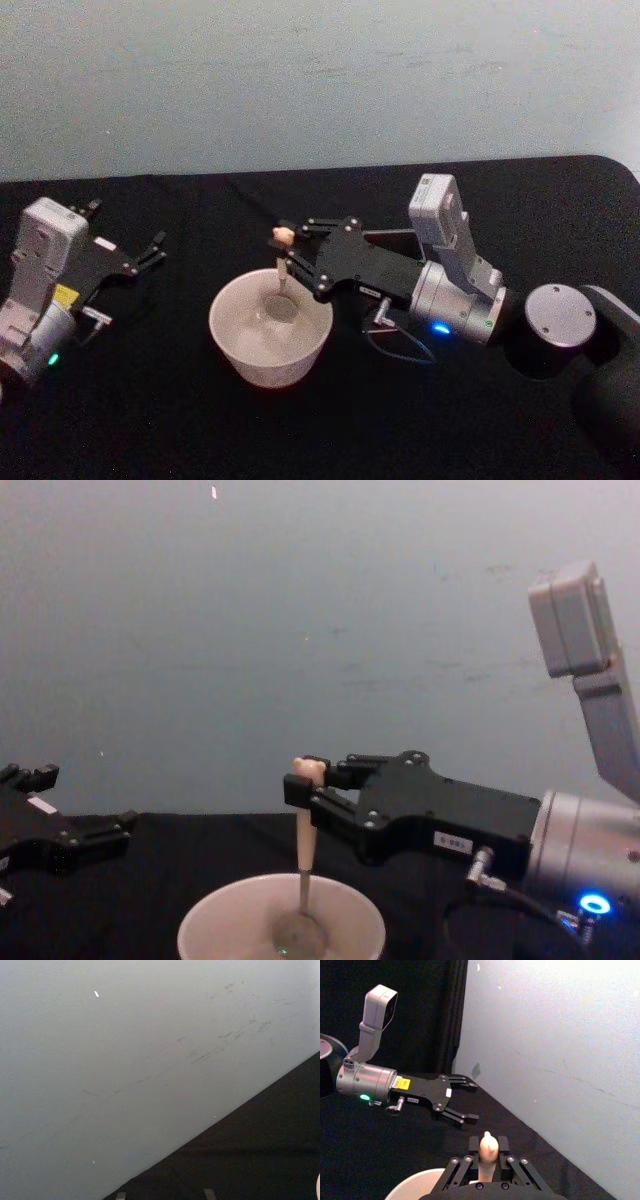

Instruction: Pick up the stirring spoon with one hand, stir inside the cup, then place it back in its original position.

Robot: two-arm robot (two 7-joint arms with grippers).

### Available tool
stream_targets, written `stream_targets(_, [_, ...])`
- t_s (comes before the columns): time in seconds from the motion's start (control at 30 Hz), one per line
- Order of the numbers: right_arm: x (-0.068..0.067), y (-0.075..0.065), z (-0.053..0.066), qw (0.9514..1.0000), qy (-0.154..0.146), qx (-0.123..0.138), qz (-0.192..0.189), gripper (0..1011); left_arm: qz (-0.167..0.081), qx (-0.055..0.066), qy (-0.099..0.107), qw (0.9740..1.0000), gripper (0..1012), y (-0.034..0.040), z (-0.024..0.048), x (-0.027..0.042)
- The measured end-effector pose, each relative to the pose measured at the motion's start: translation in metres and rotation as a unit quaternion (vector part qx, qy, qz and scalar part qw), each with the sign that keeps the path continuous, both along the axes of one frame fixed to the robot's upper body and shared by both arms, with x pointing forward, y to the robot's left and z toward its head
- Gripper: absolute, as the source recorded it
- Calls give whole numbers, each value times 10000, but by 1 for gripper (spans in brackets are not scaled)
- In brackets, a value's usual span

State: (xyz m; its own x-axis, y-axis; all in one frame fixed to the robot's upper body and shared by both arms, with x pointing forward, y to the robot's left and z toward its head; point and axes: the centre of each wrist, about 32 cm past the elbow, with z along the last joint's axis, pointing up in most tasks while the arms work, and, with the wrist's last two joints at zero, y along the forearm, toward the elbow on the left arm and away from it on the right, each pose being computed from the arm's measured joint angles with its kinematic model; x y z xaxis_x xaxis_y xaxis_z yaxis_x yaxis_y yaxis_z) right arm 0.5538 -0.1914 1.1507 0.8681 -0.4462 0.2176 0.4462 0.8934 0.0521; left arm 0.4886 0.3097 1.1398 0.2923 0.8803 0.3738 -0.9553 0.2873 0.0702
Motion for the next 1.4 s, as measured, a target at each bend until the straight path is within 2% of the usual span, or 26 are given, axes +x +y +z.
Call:
stream_targets(0.37, [-72, -132, 13, 9999, 21, -18, -104, 214, 0, 0, 0, 10000, 1001, 0, 0, 0])
stream_targets(0.57, [-169, -223, 10, 9999, 92, -5, -129, 214, 0, 0, 0, 10000, 1001, 0, 0, 0])
stream_targets(0.77, [-277, -251, -2, 9998, 201, 34, -71, 214, 0, 0, 1, 10000, 1001, 0, 0, 0])
stream_targets(1.1, [-402, -161, -11, 9990, 345, 93, 268, 214, 0, 0, 0, 10000, 1001, 0, 0, 0])
stream_targets(1.4, [-341, -14, -24, 9984, 323, 85, 457, 214, 0, 0, 0, 10000, 1001, 0, 0, 0])
